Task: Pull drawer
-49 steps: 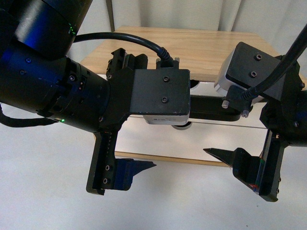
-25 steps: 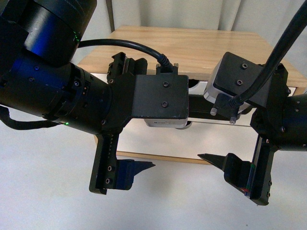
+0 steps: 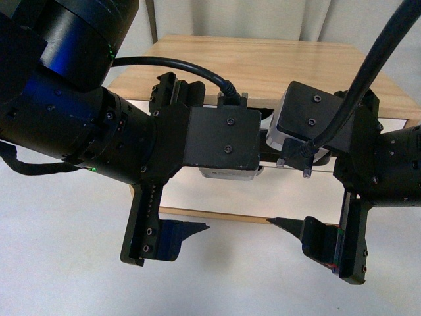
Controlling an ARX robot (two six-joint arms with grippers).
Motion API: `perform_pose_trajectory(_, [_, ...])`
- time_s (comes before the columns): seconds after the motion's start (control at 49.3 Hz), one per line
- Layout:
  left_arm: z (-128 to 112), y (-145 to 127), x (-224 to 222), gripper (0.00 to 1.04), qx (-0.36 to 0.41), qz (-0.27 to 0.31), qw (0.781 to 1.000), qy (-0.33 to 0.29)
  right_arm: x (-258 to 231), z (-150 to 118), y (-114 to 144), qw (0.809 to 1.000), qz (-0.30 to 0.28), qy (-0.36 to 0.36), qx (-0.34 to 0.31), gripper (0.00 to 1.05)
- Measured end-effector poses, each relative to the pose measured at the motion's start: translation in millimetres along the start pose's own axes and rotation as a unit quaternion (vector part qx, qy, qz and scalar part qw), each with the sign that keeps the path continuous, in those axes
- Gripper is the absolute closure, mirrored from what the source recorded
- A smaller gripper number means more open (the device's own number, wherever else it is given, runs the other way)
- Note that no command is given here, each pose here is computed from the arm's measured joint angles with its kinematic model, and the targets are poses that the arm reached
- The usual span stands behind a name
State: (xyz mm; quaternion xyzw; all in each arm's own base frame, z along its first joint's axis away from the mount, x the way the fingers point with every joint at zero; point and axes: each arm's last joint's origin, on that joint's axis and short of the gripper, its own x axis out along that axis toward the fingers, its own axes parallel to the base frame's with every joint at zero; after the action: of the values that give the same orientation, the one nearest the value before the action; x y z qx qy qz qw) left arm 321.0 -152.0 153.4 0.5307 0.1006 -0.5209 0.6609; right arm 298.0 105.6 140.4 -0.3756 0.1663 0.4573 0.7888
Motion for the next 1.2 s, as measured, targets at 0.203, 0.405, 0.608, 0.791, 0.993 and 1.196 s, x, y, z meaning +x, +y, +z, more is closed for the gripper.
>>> perform_pose_trajectory(0.203, [0.4,-0.5,1.9,0.06,0.003,-0.005,1.0,0.004,0.2,0.2,1.1,1.0,0.008,0.003,-0.001,0.09])
perform_pose_trajectory(0.405, [1.7,-1.3,2.2,0.06,0.005,-0.011,1.0,0.005,0.2,2.3,3.7,1.0,0.018,0.001,-0.007,0.09])
perform_pose_trajectory(0.608, [3.3,-1.8,2.3,0.06,0.004,-0.013,1.0,0.001,-1.4,3.1,6.1,1.0,0.026,-0.002,-0.007,0.09])
perform_pose_trajectory(0.791, [3.7,-7.4,-0.8,0.06,0.002,-0.02,1.0,-0.007,-7.9,3.1,11.9,0.999,0.037,-0.007,-0.007,0.09])
perform_pose_trajectory(0.993, [3.1,-18.3,-9.0,0.06,0.001,-0.026,1.0,-0.018,-15.8,2.0,21.7,0.998,0.053,-0.022,-0.006,0.09])
perform_pose_trajectory(1.196, [3.7,-31.4,-19.8,0.06,-0.001,-0.031,0.999,-0.033,-23.9,2.2,33.9,0.997,0.065,-0.034,-0.008,0.09])
